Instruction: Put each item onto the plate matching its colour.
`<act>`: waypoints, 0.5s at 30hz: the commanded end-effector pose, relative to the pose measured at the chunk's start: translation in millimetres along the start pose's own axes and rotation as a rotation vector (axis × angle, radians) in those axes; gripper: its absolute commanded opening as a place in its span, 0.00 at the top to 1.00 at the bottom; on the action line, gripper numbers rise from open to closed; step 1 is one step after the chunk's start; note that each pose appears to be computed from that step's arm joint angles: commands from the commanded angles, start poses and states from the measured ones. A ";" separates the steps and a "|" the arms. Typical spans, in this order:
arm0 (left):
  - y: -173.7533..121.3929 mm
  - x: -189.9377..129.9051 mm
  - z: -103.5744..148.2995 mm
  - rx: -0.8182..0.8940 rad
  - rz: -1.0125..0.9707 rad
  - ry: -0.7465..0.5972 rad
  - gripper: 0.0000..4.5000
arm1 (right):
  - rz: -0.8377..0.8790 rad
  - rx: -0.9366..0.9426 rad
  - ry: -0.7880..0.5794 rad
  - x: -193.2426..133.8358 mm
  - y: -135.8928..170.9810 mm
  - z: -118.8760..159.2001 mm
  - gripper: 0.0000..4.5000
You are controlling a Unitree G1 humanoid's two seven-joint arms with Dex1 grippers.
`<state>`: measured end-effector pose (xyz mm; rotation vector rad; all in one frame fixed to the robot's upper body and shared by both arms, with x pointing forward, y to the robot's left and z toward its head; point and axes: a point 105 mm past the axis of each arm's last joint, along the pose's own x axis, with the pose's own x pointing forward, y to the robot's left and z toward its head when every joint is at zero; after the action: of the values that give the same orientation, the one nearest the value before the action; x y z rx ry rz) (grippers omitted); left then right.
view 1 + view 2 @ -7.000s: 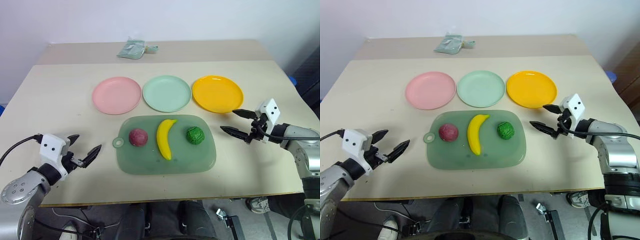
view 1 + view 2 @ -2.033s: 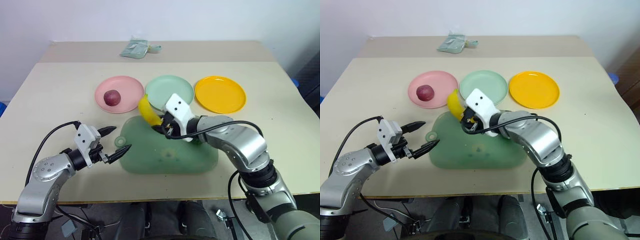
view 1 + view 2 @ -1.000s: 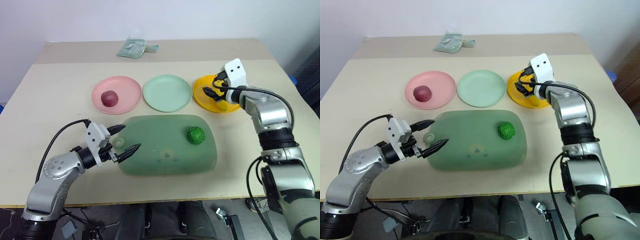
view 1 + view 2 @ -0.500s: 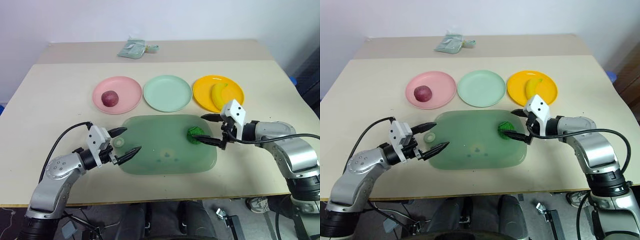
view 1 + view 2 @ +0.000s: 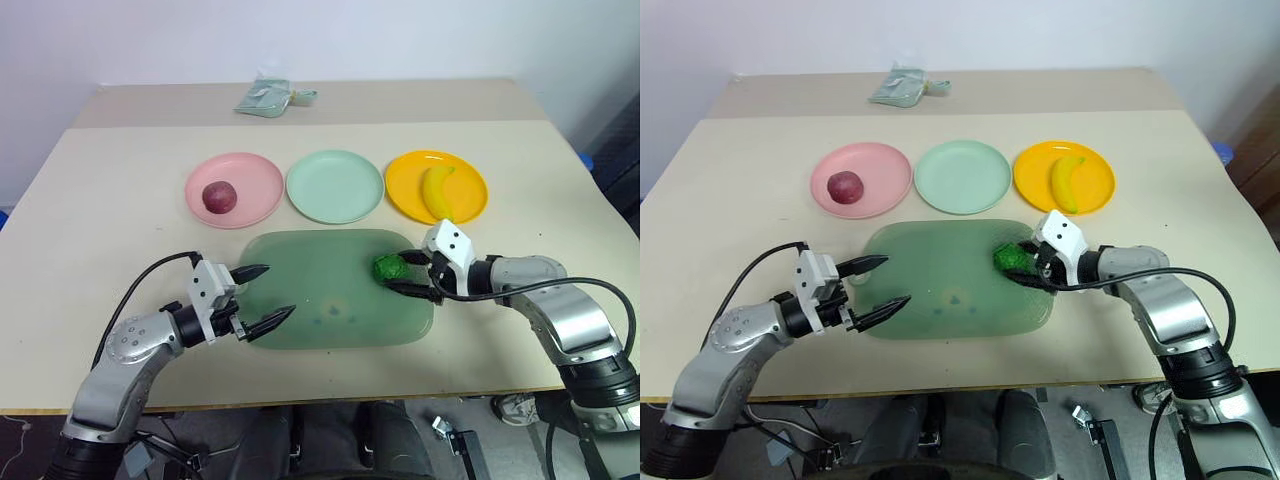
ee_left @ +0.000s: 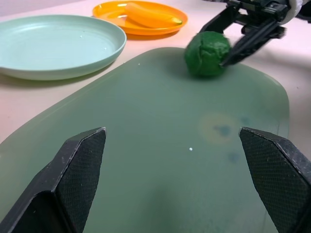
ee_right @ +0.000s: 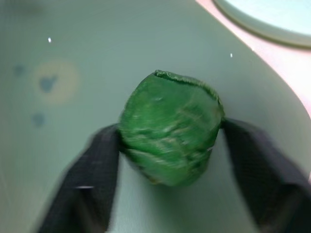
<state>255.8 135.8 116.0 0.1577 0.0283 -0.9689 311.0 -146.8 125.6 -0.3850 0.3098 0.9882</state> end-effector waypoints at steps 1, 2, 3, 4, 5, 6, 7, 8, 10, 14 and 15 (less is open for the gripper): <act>-4.1 -0.1 9.3 0.027 -0.002 -0.026 0.00 | -0.038 -0.052 -0.106 7.4 -6.3 32.5 0.58; -3.8 -0.1 9.3 0.028 0.001 -0.025 0.00 | -0.061 -0.055 -0.143 13.0 -9.6 41.8 0.58; -3.4 -0.1 9.5 0.029 0.006 -0.025 0.00 | -0.085 -0.056 -0.175 18.8 -13.0 50.1 0.58; -2.7 -0.1 9.9 0.031 0.012 -0.026 0.00 | -0.106 -0.053 -0.200 24.6 -16.2 57.1 0.58; -1.6 -0.5 10.4 0.033 0.022 -0.027 0.00 | -0.134 -0.039 -0.221 33.4 -20.9 64.2 0.58; -0.4 -1.1 11.1 0.035 0.035 -0.029 0.00 | -0.182 -0.016 -0.230 45.0 -29.1 70.2 0.58; 0.8 -1.6 11.9 0.038 0.047 -0.031 0.00 | -0.233 0.004 -0.230 55.8 -37.2 74.7 0.58; 2.1 -2.7 13.3 0.041 0.063 -0.035 0.00 | -0.321 0.029 -0.208 69.9 -51.4 77.1 0.58; 3.6 -4.2 15.1 0.048 0.088 -0.038 0.00 | -0.438 0.058 -0.183 87.6 -70.9 80.7 0.58; 4.7 -11.5 16.8 0.055 0.152 -0.041 0.00 | -0.486 0.092 -0.181 108.6 -85.9 88.2 0.58; 4.3 -13.4 16.8 0.055 0.167 -0.041 0.00 | -0.475 0.099 -0.180 111.7 -86.7 88.6 0.50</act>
<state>253.7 145.7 122.7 0.1714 -0.0019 -0.8305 442.9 -64.0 158.7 -0.2680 0.1414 0.5511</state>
